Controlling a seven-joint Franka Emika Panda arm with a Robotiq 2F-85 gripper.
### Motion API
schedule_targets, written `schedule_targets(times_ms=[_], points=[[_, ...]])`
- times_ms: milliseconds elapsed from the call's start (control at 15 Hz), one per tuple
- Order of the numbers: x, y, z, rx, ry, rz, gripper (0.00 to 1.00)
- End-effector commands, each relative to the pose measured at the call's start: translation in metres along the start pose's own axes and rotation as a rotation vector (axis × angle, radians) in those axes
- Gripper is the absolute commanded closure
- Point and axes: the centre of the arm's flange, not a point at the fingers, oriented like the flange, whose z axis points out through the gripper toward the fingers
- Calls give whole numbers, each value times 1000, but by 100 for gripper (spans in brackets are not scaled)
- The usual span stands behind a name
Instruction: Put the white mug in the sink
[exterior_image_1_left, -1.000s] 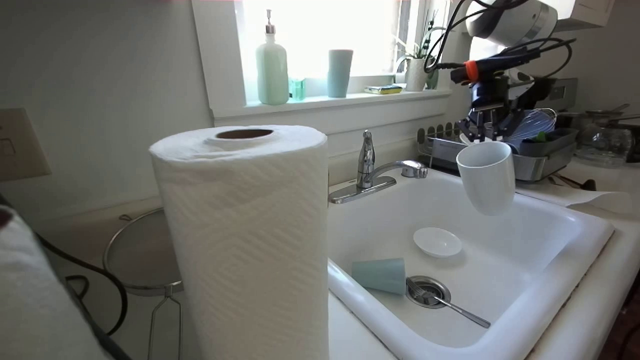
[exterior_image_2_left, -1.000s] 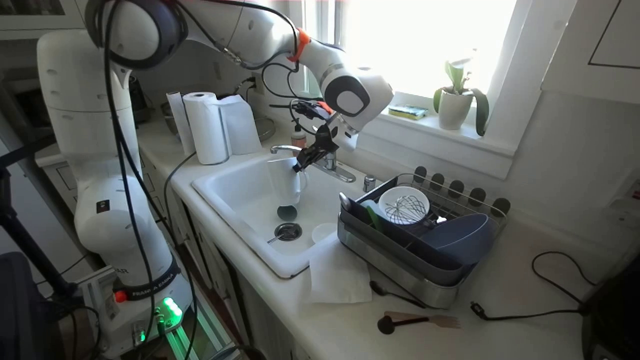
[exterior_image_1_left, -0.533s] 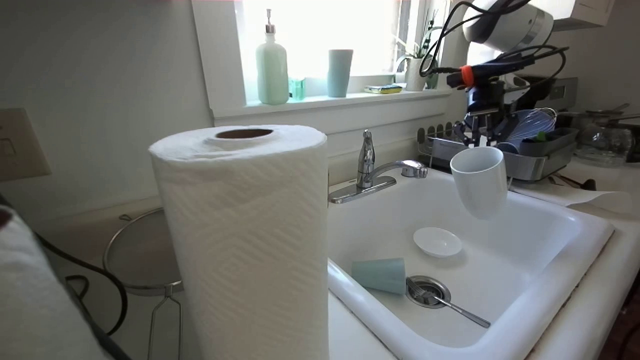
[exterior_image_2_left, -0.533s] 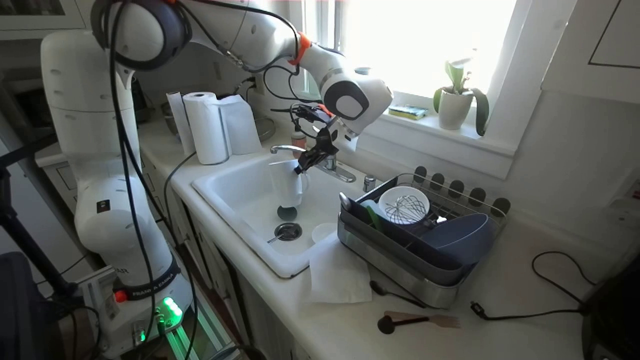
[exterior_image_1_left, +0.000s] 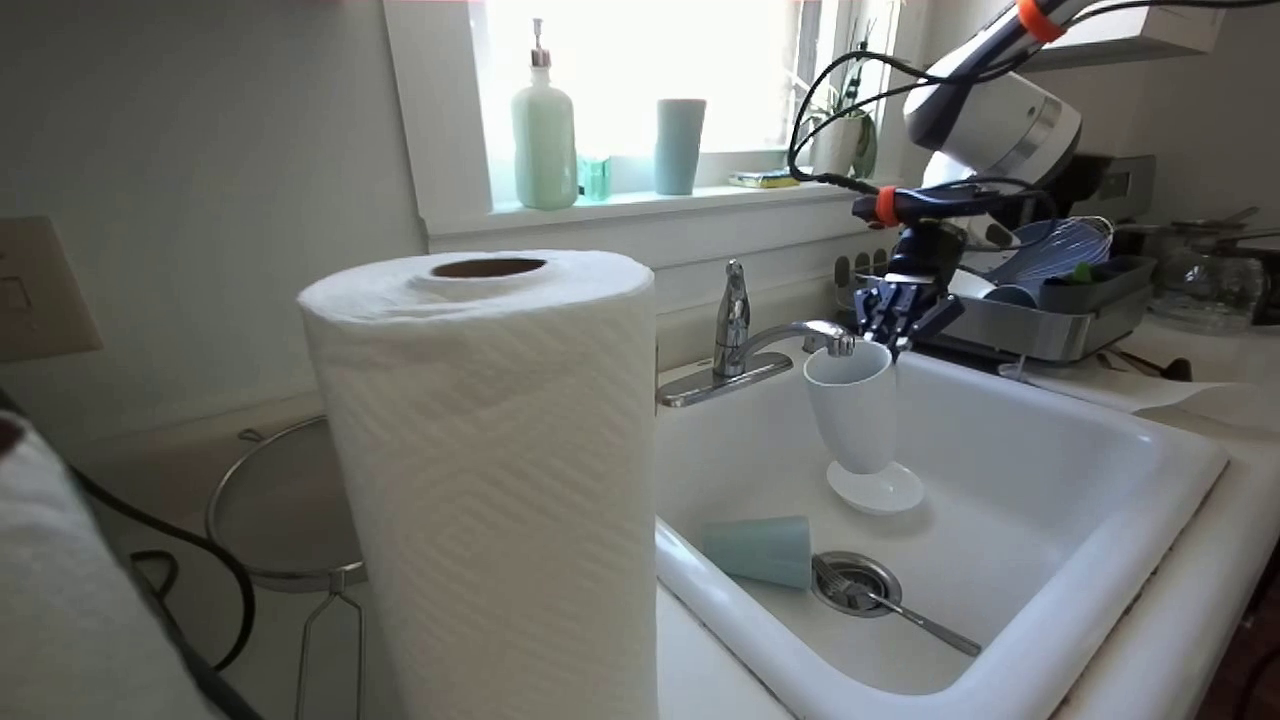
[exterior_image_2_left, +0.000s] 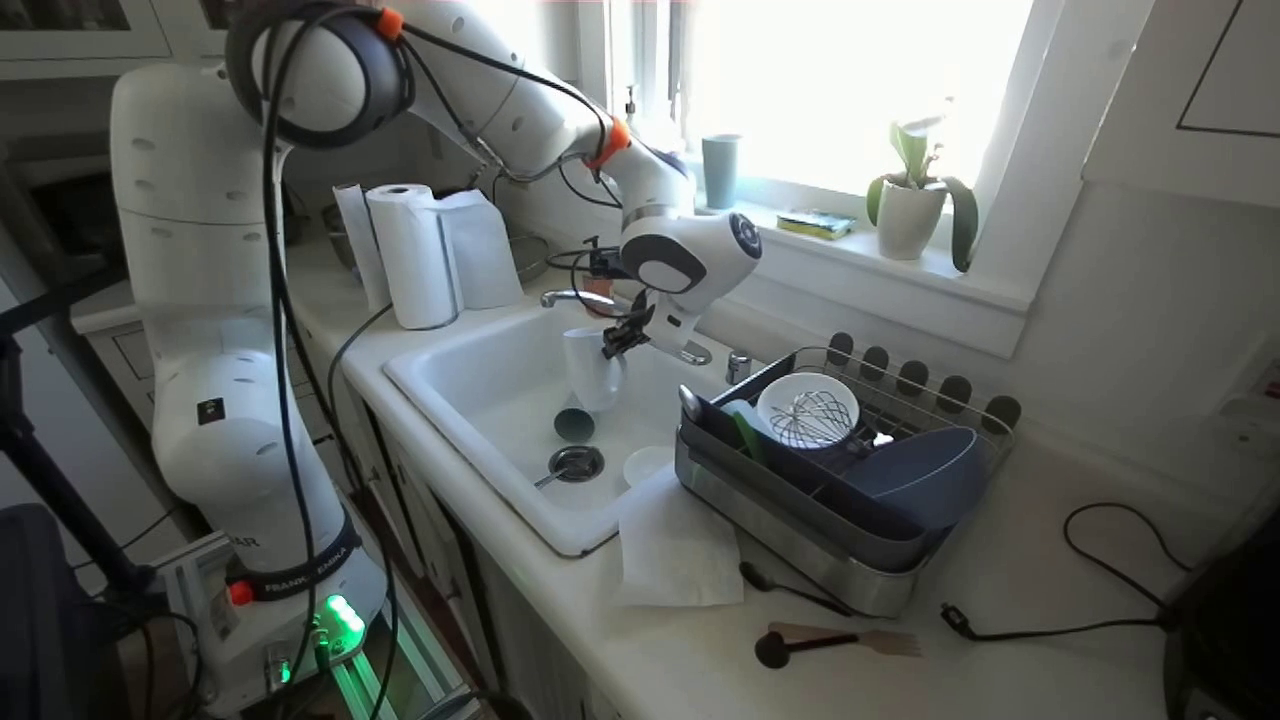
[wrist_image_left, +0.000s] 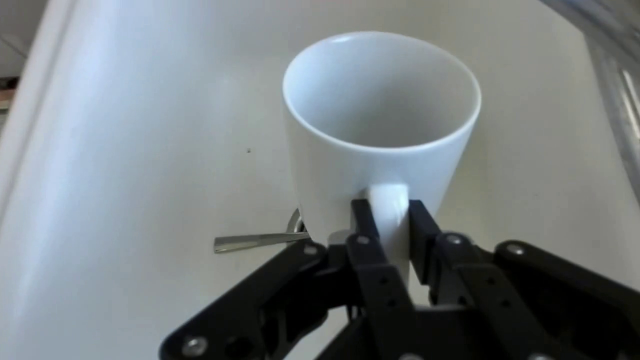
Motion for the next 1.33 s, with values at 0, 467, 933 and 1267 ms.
schedule_targets(times_ms=[0, 467, 933, 1267], points=[[-3, -2, 29, 154, -26, 43, 95], [17, -4, 83, 314, -113, 142, 95], [60, 1, 97, 351, -195, 180, 95], [77, 3, 107, 415, -228, 198, 95]])
